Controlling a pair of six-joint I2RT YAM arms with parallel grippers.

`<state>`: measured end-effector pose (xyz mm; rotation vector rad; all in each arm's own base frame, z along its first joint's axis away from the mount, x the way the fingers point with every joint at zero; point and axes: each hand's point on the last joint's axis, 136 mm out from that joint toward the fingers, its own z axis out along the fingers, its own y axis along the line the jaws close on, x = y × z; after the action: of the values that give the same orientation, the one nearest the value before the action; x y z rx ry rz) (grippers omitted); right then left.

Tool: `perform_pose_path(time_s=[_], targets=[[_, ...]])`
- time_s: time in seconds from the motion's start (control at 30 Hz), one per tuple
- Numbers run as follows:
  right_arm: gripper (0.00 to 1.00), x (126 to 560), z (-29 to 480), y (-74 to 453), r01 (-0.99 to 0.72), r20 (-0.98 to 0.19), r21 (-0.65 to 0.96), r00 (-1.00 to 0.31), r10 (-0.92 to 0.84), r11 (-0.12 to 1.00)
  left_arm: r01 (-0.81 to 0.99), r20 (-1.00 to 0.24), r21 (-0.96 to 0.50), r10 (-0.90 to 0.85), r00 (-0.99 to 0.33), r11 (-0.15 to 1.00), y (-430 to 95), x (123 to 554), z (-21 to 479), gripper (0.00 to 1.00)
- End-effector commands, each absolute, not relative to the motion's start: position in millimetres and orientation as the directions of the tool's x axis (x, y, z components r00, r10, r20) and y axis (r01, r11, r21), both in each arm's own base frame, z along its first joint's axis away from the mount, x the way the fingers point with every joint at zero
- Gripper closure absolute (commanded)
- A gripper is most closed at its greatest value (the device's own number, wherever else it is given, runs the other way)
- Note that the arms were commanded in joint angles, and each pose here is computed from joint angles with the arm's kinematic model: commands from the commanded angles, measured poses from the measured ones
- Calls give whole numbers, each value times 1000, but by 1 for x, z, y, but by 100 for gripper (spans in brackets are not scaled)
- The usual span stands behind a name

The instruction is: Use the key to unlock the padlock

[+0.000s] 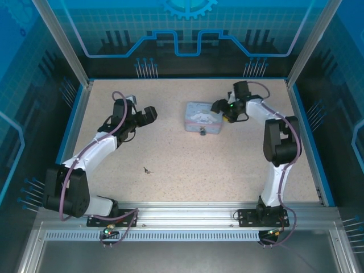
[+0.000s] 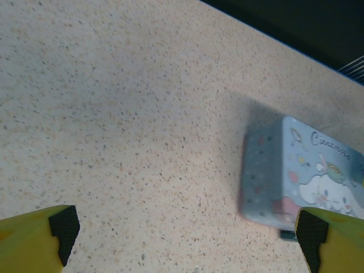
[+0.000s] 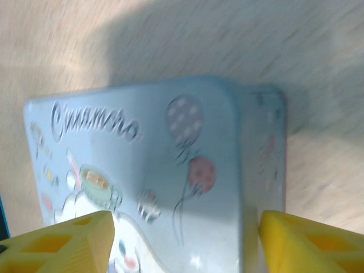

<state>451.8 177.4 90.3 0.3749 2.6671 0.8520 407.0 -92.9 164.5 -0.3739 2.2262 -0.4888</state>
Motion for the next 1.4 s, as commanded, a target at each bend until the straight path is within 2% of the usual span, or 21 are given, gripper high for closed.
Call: perform_pose_path(time_s=[0.0, 0.07, 0.23, 0.63, 0.87, 1.37], targets=[[24, 442, 112, 199, 100, -302, 602, -890, 342, 792, -76, -653, -495, -428, -625, 866, -107, 417, 171, 1], [21, 436, 113, 197, 121, -328, 576, -872, 364, 809, -79, -648, -496, -430, -628, 864, -109, 421, 164, 1], [20, 441, 111, 193, 156, -319, 566, -864, 389, 810, -63, -633, -498, -412, -655, 865, -123, 444, 154, 1], [29, 446, 96, 217, 186, -230, 648, -877, 423, 738, 6, -577, -532, -357, -735, 847, -192, 497, 127, 1], [34, 442, 88, 226, 188, -196, 670, -888, 415, 719, 29, -558, -559, -350, -752, 829, -217, 488, 120, 1], [38, 427, 89, 238, 140, -209, 659, -910, 358, 739, 60, -538, -625, -374, -755, 778, -235, 445, 127, 1]])
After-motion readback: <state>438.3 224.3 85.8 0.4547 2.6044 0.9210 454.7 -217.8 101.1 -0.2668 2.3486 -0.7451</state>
